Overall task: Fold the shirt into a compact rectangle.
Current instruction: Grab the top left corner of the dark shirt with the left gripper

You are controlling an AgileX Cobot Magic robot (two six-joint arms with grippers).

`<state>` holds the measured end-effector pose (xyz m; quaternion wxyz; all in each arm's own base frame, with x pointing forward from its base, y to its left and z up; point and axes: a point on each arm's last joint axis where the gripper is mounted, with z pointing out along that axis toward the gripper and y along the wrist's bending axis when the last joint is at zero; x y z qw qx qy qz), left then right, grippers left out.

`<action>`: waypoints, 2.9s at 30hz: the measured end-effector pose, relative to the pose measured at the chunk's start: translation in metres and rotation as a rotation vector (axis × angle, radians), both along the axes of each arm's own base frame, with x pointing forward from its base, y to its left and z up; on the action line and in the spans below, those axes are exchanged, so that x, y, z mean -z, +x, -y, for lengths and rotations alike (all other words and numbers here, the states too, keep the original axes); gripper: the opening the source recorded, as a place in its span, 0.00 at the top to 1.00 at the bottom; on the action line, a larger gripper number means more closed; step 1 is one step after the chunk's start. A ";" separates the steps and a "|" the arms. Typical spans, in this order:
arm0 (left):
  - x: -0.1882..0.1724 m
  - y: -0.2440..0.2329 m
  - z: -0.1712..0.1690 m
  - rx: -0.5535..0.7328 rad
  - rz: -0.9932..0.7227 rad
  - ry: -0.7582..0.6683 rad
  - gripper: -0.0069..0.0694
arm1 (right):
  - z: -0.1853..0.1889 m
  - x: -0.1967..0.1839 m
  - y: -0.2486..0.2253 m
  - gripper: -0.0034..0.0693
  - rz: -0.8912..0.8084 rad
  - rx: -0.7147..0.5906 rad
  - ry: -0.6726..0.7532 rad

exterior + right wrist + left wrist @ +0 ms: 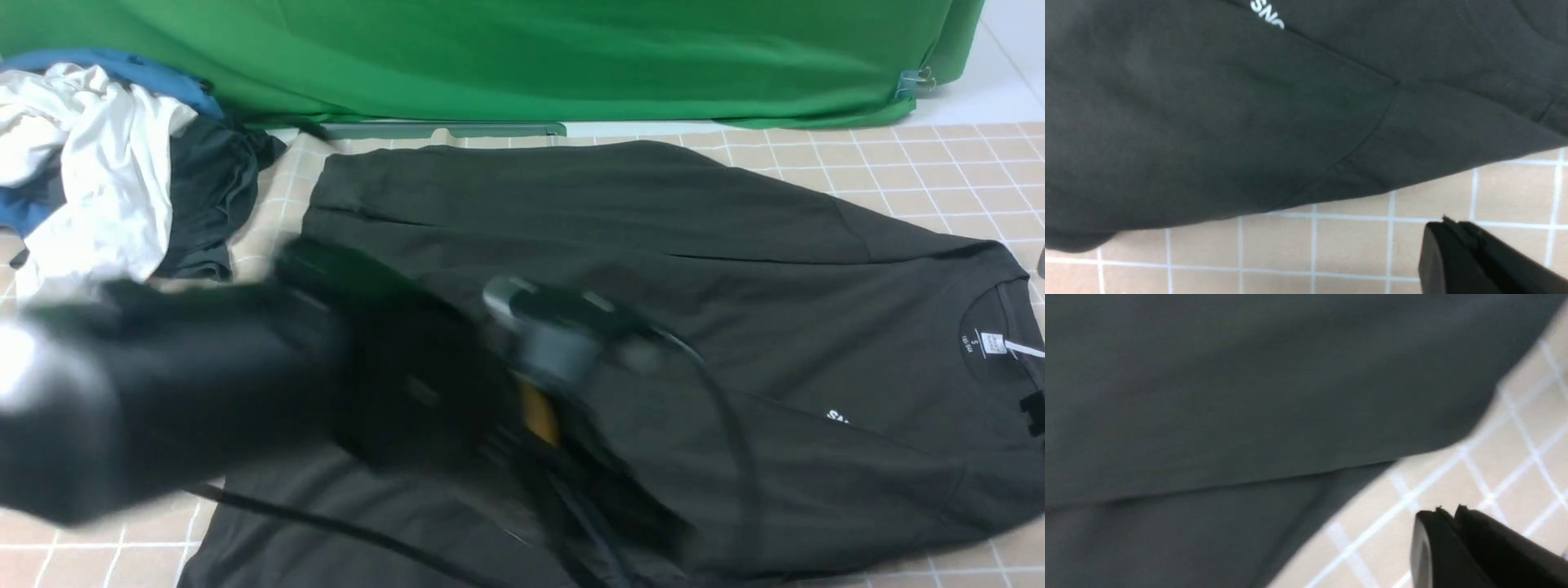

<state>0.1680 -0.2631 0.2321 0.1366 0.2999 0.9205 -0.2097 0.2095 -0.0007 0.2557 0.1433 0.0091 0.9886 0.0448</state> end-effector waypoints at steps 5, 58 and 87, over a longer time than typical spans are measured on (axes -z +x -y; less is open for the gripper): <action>0.025 -0.011 0.049 0.116 0.016 0.015 0.60 | -0.003 0.000 0.002 0.81 0.015 -0.008 0.028; 0.022 -0.013 0.108 0.390 -0.028 0.210 0.62 | -0.003 0.038 0.029 0.24 -0.085 -0.057 0.037; 0.030 -0.013 -0.204 -0.617 -0.130 0.398 0.66 | -0.008 0.021 0.023 0.24 -0.001 -0.068 0.087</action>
